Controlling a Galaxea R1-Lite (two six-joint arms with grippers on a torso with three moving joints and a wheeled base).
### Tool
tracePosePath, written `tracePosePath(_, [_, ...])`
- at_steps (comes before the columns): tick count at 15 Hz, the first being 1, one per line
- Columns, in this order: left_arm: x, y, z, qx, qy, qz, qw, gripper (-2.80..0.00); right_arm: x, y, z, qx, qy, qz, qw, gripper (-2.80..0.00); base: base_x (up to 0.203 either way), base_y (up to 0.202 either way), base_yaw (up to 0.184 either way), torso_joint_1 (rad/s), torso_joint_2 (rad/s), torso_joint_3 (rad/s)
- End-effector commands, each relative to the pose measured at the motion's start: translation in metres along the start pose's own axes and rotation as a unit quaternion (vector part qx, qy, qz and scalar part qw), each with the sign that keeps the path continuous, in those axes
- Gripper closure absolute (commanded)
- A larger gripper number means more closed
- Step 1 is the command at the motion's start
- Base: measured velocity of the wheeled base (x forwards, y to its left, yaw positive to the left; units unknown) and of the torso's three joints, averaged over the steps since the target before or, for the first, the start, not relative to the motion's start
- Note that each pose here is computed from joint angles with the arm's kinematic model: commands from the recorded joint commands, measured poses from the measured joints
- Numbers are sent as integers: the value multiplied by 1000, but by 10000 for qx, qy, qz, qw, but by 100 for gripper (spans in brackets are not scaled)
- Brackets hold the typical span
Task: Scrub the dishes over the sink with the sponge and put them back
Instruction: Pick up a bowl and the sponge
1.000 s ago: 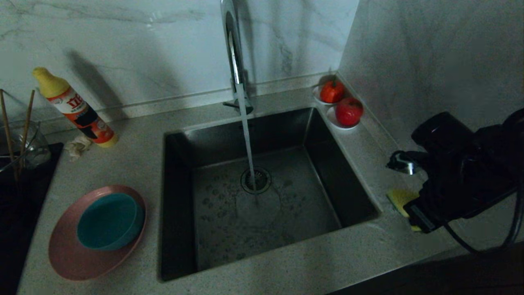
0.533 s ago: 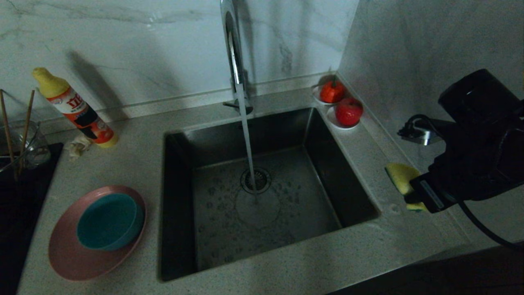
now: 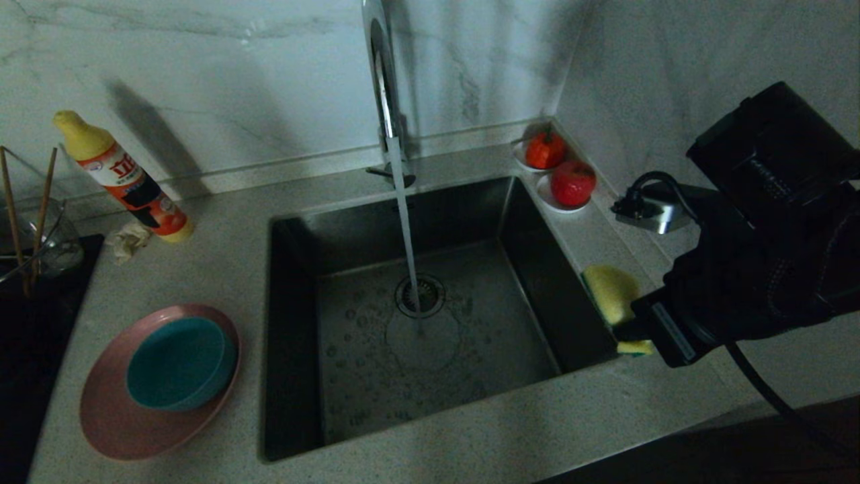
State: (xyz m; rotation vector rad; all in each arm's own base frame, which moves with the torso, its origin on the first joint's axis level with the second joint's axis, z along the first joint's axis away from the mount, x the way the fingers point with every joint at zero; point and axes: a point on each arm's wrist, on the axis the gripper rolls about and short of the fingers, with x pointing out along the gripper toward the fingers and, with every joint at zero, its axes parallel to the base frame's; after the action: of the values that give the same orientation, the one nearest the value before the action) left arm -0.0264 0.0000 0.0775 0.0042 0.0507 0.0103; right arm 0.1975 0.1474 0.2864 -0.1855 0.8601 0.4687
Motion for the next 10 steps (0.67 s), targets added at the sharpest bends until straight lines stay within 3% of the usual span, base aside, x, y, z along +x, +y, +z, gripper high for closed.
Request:
tracePosePath(1, [0, 0, 0, 2, 0, 2, 10000, 0, 8, 8, -3, -20, 187, 71, 9998, 0, 0, 0, 0, 0, 0, 0])
tracePosePath(10, [0, 0, 0, 2, 0, 2, 10000, 0, 22, 25, -10, 29, 525, 566, 9970, 0, 0, 0, 0, 0, 0, 0])
